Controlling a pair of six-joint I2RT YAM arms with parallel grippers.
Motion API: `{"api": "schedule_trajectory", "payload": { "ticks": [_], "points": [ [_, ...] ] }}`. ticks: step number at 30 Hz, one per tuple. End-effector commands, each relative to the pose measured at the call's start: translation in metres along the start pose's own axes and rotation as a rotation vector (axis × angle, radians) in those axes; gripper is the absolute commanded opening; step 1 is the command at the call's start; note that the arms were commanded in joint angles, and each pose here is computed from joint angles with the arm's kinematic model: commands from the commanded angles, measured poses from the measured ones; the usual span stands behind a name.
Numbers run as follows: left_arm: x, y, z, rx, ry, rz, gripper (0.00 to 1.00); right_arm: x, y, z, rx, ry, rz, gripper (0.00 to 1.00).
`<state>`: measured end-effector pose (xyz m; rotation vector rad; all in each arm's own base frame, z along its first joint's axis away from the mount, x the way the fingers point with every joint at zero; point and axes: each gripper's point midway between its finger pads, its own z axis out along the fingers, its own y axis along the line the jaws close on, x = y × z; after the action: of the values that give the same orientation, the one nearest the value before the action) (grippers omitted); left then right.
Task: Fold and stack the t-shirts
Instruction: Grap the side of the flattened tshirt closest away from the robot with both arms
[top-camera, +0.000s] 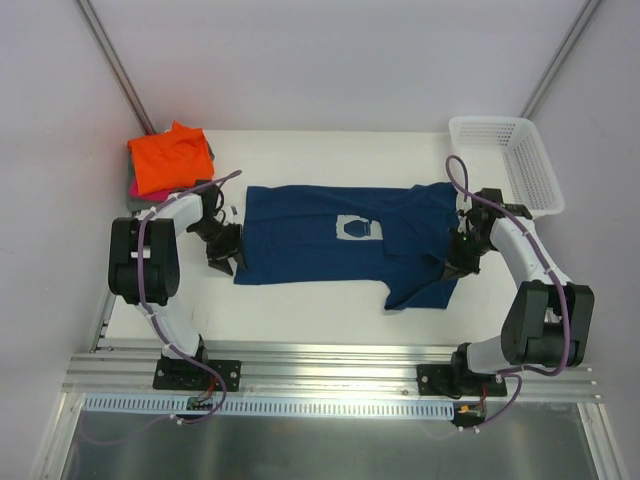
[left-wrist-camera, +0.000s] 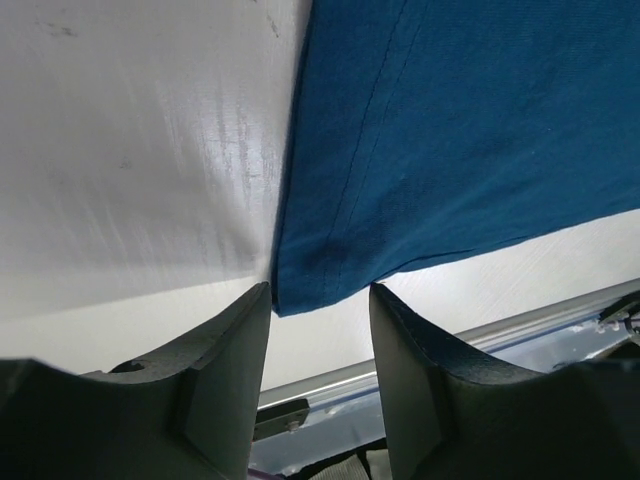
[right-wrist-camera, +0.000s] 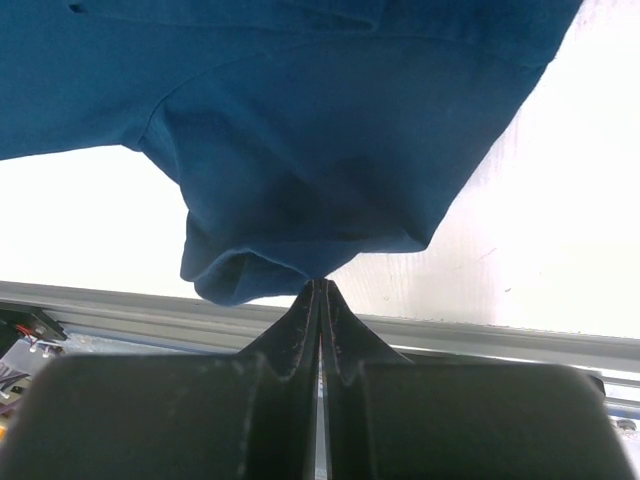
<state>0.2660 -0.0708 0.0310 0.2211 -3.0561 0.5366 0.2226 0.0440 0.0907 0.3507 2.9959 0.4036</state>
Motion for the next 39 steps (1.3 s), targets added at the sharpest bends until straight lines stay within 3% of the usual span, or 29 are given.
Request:
{"api": "schedule_trajectory", "payload": {
  "ticks": [1,13,22,31,34,37,39],
  "points": [
    [0.001,-0.006,0.0,0.047,0.017,-0.035,0.44,-0.001,-0.005,-0.007,0.013,-0.031,0.003,0.01],
    [0.018,-0.008,0.0,0.065,0.039,-0.054,0.39,-0.012,-0.004,-0.006,0.002,-0.043,0.015,0.01],
    [0.014,0.006,-0.01,0.005,-0.011,-0.069,0.43,-0.01,-0.003,-0.005,-0.009,-0.038,0.019,0.01],
    [0.022,0.008,-0.001,0.018,0.026,-0.084,0.43,-0.011,-0.003,-0.005,-0.01,-0.045,0.021,0.01],
    [0.02,0.007,0.004,0.028,0.043,-0.09,0.4,-0.011,-0.003,-0.005,-0.01,-0.043,0.023,0.01],
    [0.016,0.003,0.004,0.046,0.047,-0.087,0.23,-0.011,-0.004,-0.006,-0.007,-0.05,0.02,0.01],
    [0.016,0.001,0.004,0.059,0.051,-0.088,0.21,-0.01,-0.006,-0.005,-0.004,-0.047,0.024,0.01]
  ]
}}
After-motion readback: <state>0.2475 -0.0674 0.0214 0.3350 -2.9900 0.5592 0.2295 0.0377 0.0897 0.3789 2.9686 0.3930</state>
